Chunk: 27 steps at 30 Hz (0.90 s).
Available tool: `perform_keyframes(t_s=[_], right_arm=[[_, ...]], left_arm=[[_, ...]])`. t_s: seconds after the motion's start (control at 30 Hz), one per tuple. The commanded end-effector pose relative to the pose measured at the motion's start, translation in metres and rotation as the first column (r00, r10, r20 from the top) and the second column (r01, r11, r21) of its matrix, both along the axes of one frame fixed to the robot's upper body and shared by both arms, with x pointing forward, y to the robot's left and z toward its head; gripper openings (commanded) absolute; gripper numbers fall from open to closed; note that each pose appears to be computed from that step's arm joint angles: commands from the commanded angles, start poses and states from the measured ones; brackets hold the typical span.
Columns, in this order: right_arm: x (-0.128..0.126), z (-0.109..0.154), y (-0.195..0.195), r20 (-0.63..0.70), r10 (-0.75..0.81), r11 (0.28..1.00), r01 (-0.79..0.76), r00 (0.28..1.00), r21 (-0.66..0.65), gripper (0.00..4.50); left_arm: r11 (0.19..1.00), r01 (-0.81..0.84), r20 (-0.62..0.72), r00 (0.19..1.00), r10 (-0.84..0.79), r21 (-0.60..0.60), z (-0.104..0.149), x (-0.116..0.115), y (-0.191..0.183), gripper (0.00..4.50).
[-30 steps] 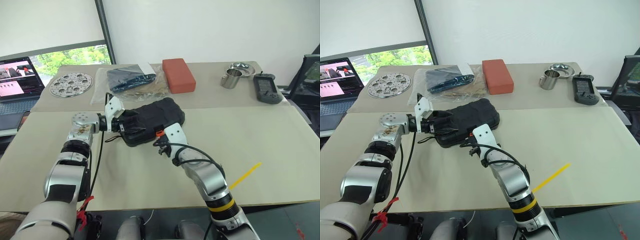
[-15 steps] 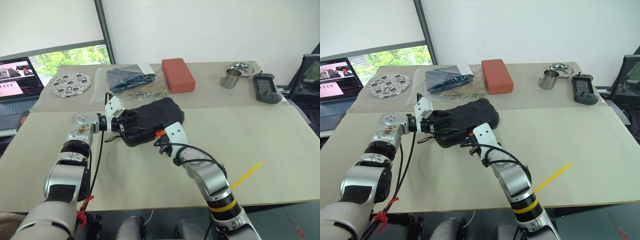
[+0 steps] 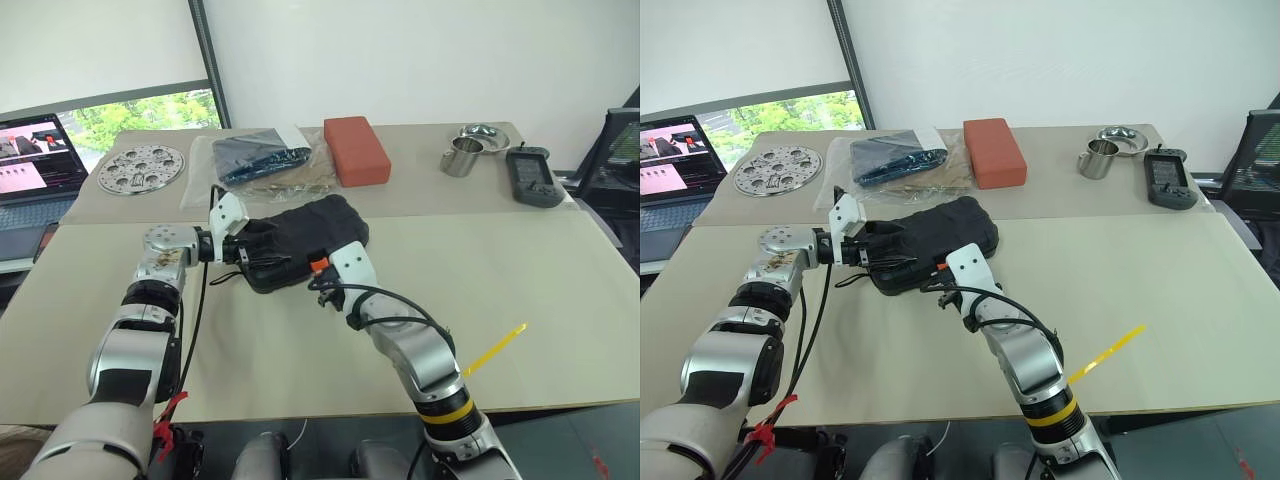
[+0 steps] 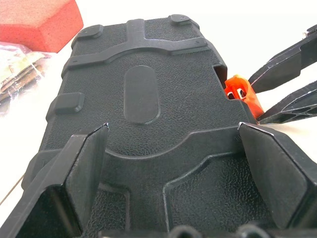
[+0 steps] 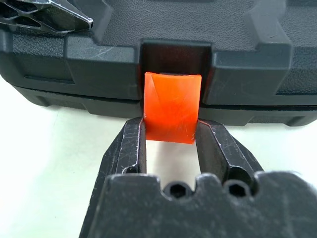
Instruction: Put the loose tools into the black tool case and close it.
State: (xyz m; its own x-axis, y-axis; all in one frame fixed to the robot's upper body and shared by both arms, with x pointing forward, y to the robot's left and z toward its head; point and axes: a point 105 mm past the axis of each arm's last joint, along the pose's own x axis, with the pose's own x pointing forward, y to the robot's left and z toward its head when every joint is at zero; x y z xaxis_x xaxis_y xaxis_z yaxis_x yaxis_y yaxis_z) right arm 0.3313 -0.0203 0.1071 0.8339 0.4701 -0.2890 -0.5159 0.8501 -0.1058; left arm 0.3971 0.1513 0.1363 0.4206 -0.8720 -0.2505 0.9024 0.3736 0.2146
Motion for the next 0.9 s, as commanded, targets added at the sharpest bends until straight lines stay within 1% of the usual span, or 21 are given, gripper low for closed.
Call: perform_keyframes(t_s=[0.03,0.1,0.13,0.17,0.27,0.5,0.57,0.6,0.73,0.83,0.87,0.9], right_arm=[[0.004,0.035,0.007,0.124,0.02,0.998,-0.027,0.992,0.056,1.17],[0.004,0.034,0.009,0.113,0.029,0.997,-0.036,0.993,0.063,1.17],[0.003,0.033,0.009,0.108,0.032,0.997,-0.04,0.994,0.071,2.17],[0.002,0.033,0.008,0.106,0.034,0.996,-0.042,0.994,0.075,2.3],[0.0,0.035,0.006,0.106,0.049,0.995,-0.058,0.993,0.083,3.31],[-0.013,0.04,-0.011,0.085,0.096,0.991,-0.103,0.992,0.081,3.31],[-0.018,0.041,-0.01,0.074,0.126,0.988,-0.132,0.989,0.085,2.81],[-0.02,0.041,-0.009,0.068,0.134,0.987,-0.139,0.989,0.085,2.7],[-0.019,0.024,-0.011,0.016,0.134,0.99,-0.135,0.991,0.049,1.29],[-0.017,0.019,-0.011,0.003,0.132,0.99,-0.132,0.991,0.038,0.26],[-0.016,0.017,-0.011,0.001,0.13,0.991,-0.13,0.991,0.034,0.05],[-0.015,0.016,-0.012,0.0,0.128,0.991,-0.128,0.992,0.032,0.05]], left_arm=[[1.0,0.0,0.017,1.0,0.0,0.023,0.001,0.001,0.0,4.5],[1.0,-0.001,0.017,1.0,0.001,0.022,0.001,0.001,0.001,4.5],[1.0,-0.002,0.017,1.0,0.001,0.021,0.001,0.001,0.001,4.5],[1.0,-0.002,0.016,1.0,0.001,0.021,0.001,0.001,0.001,4.5],[1.0,-0.003,0.015,1.0,0.003,0.019,0.0,0.001,0.001,4.5],[1.0,-0.008,0.015,1.0,0.007,0.017,0.0,0.001,0.002,4.5],[1.0,-0.009,0.015,1.0,0.009,0.017,0.0,0.001,0.002,4.5],[1.0,-0.009,0.015,1.0,0.009,0.016,0.0,0.001,0.002,4.5],[1.0,-0.01,0.015,1.0,0.01,0.015,0.0,0.001,0.001,4.5],[1.0,-0.011,0.016,1.0,0.01,0.015,0.0,0.001,0.001,4.5],[1.0,-0.012,0.017,1.0,0.011,0.016,0.0,0.001,0.002,4.5],[1.0,-0.013,0.017,1.0,0.012,0.017,0.001,0.001,0.003,4.5]])
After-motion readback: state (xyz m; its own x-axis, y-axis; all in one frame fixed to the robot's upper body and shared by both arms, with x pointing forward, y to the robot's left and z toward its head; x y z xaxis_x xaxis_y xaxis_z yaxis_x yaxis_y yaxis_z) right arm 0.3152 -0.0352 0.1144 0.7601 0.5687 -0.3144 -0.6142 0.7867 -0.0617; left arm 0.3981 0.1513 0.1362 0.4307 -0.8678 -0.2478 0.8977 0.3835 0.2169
